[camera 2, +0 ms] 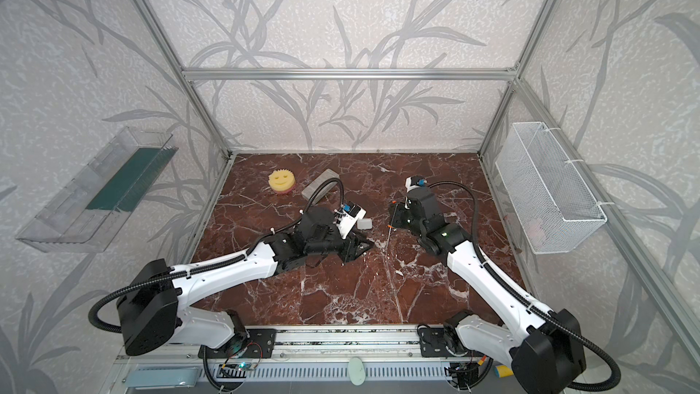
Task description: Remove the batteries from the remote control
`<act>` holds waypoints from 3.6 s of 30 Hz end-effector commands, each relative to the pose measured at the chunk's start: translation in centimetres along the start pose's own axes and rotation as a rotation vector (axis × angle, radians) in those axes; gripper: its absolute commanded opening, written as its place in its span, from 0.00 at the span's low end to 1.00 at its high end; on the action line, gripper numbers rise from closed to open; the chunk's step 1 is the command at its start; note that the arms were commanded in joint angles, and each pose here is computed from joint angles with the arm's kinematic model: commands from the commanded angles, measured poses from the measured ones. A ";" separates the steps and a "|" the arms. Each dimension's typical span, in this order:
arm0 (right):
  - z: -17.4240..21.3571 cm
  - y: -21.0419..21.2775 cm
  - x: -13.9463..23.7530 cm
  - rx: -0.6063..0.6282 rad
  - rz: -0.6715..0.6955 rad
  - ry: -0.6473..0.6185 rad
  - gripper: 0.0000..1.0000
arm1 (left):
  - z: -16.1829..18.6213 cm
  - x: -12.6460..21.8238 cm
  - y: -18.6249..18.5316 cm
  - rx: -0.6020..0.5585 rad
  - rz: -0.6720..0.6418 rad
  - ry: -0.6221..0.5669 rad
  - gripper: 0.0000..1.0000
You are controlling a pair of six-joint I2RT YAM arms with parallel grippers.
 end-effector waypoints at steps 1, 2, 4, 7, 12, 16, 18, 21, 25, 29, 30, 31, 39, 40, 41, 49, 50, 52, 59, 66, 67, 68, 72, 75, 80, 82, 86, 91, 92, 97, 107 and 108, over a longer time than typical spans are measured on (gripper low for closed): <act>-1.4 2.5 2.0 0.043 -0.049 -0.096 0.19 | -2.7 -1.0 -0.8 -0.057 0.013 -0.078 0.44; -1.4 2.9 2.4 0.054 -0.058 -0.106 0.19 | -2.8 -1.3 -1.2 -0.059 0.023 -0.080 0.44; -1.2 3.9 3.1 0.070 -0.084 -0.118 0.19 | -3.2 -1.8 -1.7 -0.063 0.040 -0.100 0.45; -1.0 4.4 3.6 0.066 -0.104 -0.121 0.19 | -3.6 -2.3 -2.1 -0.072 0.055 -0.123 0.44; -1.2 4.6 4.4 0.050 -0.127 -0.137 0.19 | -3.5 -2.8 -1.7 -0.068 0.029 -0.128 0.34; -1.5 4.7 4.8 0.055 -0.136 -0.163 0.19 | -3.3 -2.4 -1.6 -0.085 0.018 -0.123 0.00; -1.5 4.7 5.2 0.079 -0.143 -0.166 0.27 | -3.2 -1.9 -1.6 -0.103 0.007 -0.125 0.00; -1.4 5.0 6.0 0.149 -0.174 -0.126 0.52 | -3.0 -0.9 -1.4 -0.158 0.000 -0.133 0.00; -1.3 5.6 7.8 0.215 -0.257 0.032 0.72 | -2.8 0.3 -1.3 -0.232 0.049 -0.093 0.00; -1.0 6.2 9.4 0.235 -0.320 0.190 0.76 | -2.5 1.3 -1.7 -0.301 0.134 -0.041 0.00; -0.8 6.5 9.7 0.242 -0.336 0.218 0.76 | -2.5 1.6 -1.8 -0.312 0.158 -0.037 0.00; -0.6 6.8 10.0 0.245 -0.354 0.239 0.76 | -2.5 1.9 -1.8 -0.319 0.173 -0.037 0.00; 0.1 6.7 8.2 0.175 -0.347 0.304 0.69 | -3.1 3.0 -2.1 -0.337 0.217 -0.062 0.00; 0.1 6.4 7.8 0.168 -0.326 0.302 0.69 | -3.1 3.0 -2.1 -0.339 0.219 -0.062 0.00; 0.1 6.2 7.6 0.164 -0.315 0.303 0.69 | -3.1 3.0 -2.1 -0.340 0.219 -0.061 0.00; 1.5 6.4 5.4 0.061 -0.358 0.369 0.63 | -3.4 3.2 -1.3 -0.357 0.142 -0.071 0.00; 1.6 6.3 5.1 0.052 -0.357 0.374 0.62 | -3.4 3.3 -1.2 -0.357 0.128 -0.070 0.00; 1.9 6.3 4.8 0.043 -0.356 0.385 0.58 | -3.5 3.3 -0.9 -0.361 0.107 -0.071 0.00; 2.2 6.2 4.0 0.036 -0.350 0.397 0.46 | -3.2 3.4 -0.8 -0.367 0.097 -0.053 0.00; 2.7 6.3 3.1 0.036 -0.332 0.417 0.18 | -2.9 3.1 -0.7 -0.358 0.095 -0.042 0.00; 2.7 6.2 3.1 0.038 -0.322 0.414 0.09 | -2.9 3.1 -0.5 -0.354 0.085 -0.040 0.00; 2.6 6.1 3.1 0.044 -0.316 0.405 0.01 | -2.8 3.1 -0.4 -0.349 0.076 -0.038 0.04; 1.5 5.2 3.3 0.123 -0.259 0.289 0.00 | -2.6 3.4 1.4 -0.262 -0.058 -0.036 0.48; 1.0 4.2 2.7 0.202 -0.194 0.181 0.00 | -1.8 3.9 3.8 -0.050 -0.192 -0.042 0.56; 2.0 3.6 -0.4 0.332 -0.136 0.075 0.00 | 2.4 3.4 7.6 0.374 -0.280 0.037 0.53; 2.8 3.4 -1.9 0.368 -0.123 0.052 0.00 | 4.7 2.9 8.3 0.482 -0.306 0.074 0.51; 3.5 2.4 -5.0 0.394 -0.067 0.009 0.00 | 9.0 1.8 9.5 0.655 -0.365 0.142 0.46; 3.8 2.1 -7.4 0.435 -0.037 0.010 0.00 | 11.5 0.4 10.8 0.720 -0.389 0.160 0.43; 3.8 2.1 -7.7 0.440 -0.037 0.011 0.00 | 11.8 0.0 11.3 0.727 -0.384 0.161 0.43; 4.2 1.9 -8.8 0.447 -0.037 0.018 0.00 | 11.8 -1.7 13.5 0.784 -0.335 0.176 0.42; 5.5 1.5 -10.5 0.377 -0.040 0.078 0.00 | 11.1 -1.9 16.2 0.803 -0.327 0.143 0.41; 5.6 1.6 -10.5 0.362 -0.042 0.081 0.00 | 11.2 -1.9 16.1 0.806 -0.324 0.146 0.41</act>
Point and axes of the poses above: each gripper's point midway between its finger pads, its own x axis back along the fingers, its own y axis along the line the jaws close on, z = x × y, the point moved 4 cm from there along x, back along the fingers, and after that the axes turned 11 degrees about -x, right-handed, at the moved point
